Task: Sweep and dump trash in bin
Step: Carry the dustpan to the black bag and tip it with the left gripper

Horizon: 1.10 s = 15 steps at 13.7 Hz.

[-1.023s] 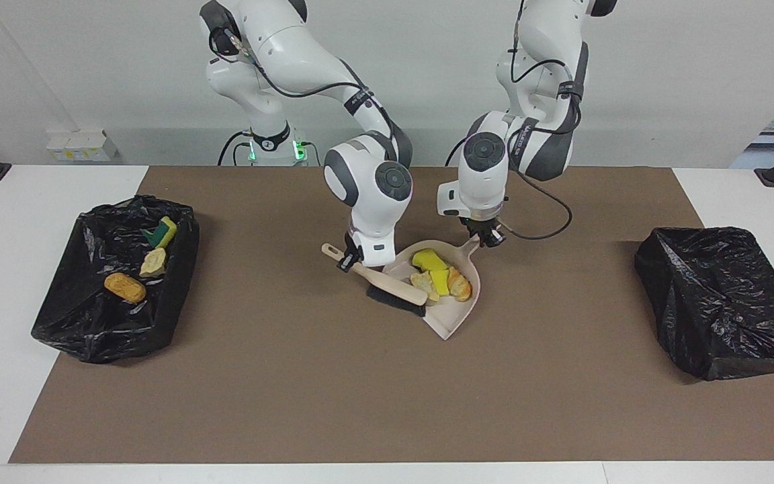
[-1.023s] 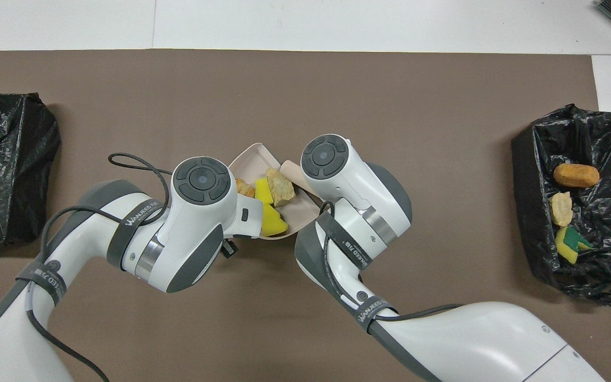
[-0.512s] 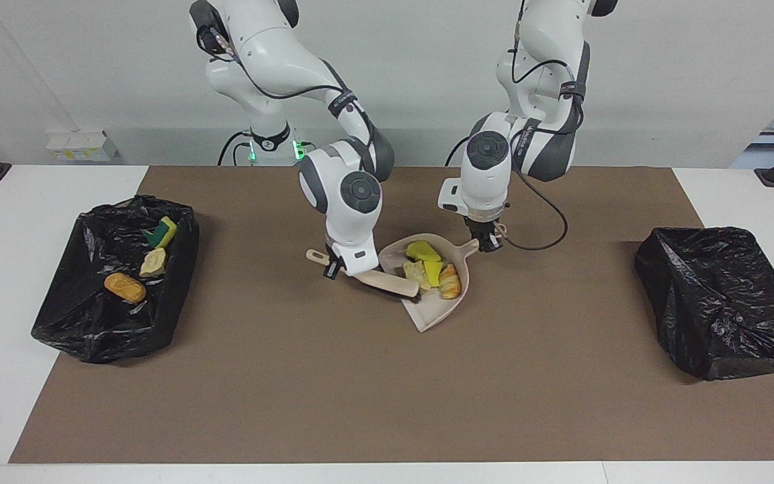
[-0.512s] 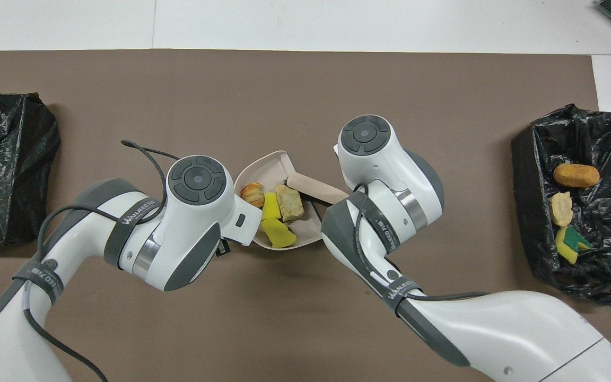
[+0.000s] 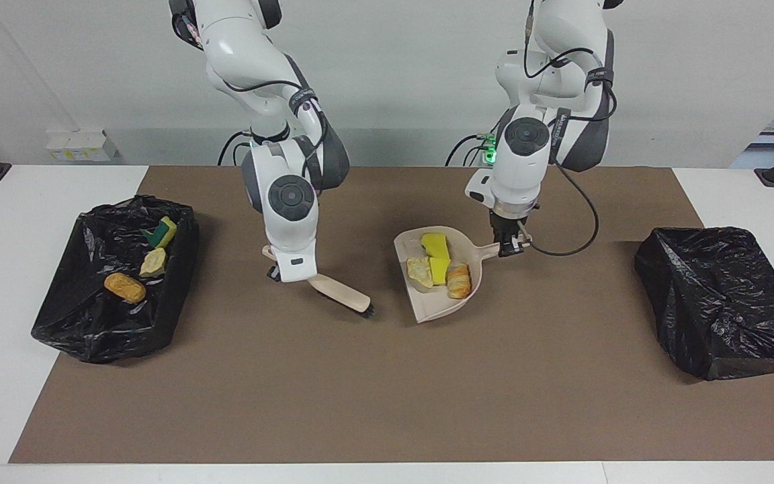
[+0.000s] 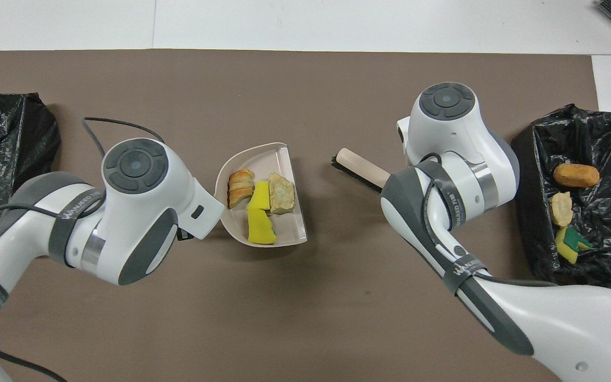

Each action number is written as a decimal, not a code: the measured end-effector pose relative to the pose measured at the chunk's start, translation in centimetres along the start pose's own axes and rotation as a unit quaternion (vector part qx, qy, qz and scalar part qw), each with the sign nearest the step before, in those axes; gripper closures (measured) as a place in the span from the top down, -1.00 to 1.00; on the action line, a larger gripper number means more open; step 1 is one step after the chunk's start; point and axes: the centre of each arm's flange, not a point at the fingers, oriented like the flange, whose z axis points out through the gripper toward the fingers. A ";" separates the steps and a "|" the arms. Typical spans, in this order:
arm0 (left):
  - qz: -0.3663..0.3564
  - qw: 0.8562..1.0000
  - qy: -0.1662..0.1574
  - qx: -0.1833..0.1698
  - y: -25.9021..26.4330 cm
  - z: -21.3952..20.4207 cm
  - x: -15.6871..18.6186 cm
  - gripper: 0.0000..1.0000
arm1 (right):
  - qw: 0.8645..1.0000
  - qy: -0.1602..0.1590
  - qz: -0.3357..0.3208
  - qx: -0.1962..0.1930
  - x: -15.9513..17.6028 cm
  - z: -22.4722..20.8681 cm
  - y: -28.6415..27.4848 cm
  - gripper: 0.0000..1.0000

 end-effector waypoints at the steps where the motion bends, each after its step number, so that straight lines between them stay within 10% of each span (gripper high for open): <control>1: 0.003 1.000 0.003 0.005 -0.5 -0.7 -1.4 -0.37 | 1.000 -0.004 0.017 0.006 -1.3 -0.5 0.5 -0.48; 5: 0.031 0.999 0.009 0.023 -3.5 -2.8 -10.0 -0.37 | 0.987 -0.042 0.152 0.036 -6.7 -3.2 0.0 -0.48; 10: 0.013 0.999 0.006 0.039 -8.1 -3.4 -27.6 -0.37 | 0.934 -0.089 0.343 0.050 -10.7 -0.7 -1.1 -0.48; 15: -0.036 0.997 -0.004 0.061 -10.3 -3.7 -41.3 -0.37 | 0.912 -0.062 0.394 0.092 -13.7 3.3 -2.8 -0.48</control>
